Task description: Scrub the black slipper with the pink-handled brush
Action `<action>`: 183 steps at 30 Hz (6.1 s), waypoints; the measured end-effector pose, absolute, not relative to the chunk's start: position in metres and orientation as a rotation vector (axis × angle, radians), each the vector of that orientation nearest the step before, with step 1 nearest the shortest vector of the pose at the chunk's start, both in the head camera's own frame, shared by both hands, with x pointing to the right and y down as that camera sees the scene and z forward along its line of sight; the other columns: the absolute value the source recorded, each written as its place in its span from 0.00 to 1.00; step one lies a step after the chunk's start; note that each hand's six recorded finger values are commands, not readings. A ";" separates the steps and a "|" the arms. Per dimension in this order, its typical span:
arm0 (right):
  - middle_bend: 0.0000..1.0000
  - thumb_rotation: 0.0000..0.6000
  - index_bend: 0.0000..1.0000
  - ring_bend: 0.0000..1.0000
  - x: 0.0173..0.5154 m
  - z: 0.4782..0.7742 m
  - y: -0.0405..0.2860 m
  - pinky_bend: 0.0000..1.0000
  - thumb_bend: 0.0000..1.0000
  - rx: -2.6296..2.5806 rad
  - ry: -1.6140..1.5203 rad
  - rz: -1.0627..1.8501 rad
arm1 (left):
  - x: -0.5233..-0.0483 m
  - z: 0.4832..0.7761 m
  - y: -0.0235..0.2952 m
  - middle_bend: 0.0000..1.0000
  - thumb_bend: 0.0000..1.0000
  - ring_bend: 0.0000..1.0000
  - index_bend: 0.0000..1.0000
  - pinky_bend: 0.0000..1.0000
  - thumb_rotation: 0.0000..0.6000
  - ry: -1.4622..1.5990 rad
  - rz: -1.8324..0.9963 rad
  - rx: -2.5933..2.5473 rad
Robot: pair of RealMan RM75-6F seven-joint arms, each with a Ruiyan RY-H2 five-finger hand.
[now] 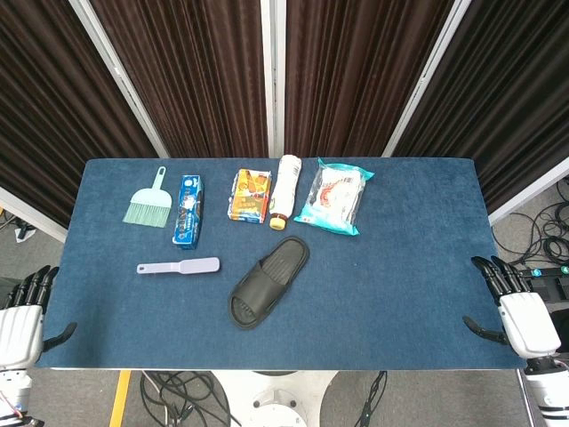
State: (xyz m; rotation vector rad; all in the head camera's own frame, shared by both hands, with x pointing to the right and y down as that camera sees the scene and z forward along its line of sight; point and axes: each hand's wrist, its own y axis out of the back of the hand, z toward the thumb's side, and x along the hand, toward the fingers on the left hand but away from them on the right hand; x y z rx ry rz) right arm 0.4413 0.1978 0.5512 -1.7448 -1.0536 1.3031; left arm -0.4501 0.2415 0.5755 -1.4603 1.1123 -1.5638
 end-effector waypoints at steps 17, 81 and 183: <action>0.09 1.00 0.05 0.00 0.458 0.531 0.190 0.09 0.10 -1.629 -1.095 1.285 | -0.428 0.583 0.201 0.22 0.23 0.13 0.22 0.19 1.00 1.040 -1.490 -1.504; 0.10 1.00 0.05 0.00 0.474 0.543 0.183 0.09 0.10 -1.611 -1.090 1.393 | -0.327 0.760 0.120 0.64 0.24 0.55 0.54 0.64 1.00 0.396 -1.849 -2.083; 0.39 1.00 0.52 0.19 0.087 0.774 0.058 0.22 0.24 -1.789 0.200 1.115 | -0.239 0.741 0.156 1.00 0.48 1.00 1.00 1.00 1.00 0.618 -0.818 -2.050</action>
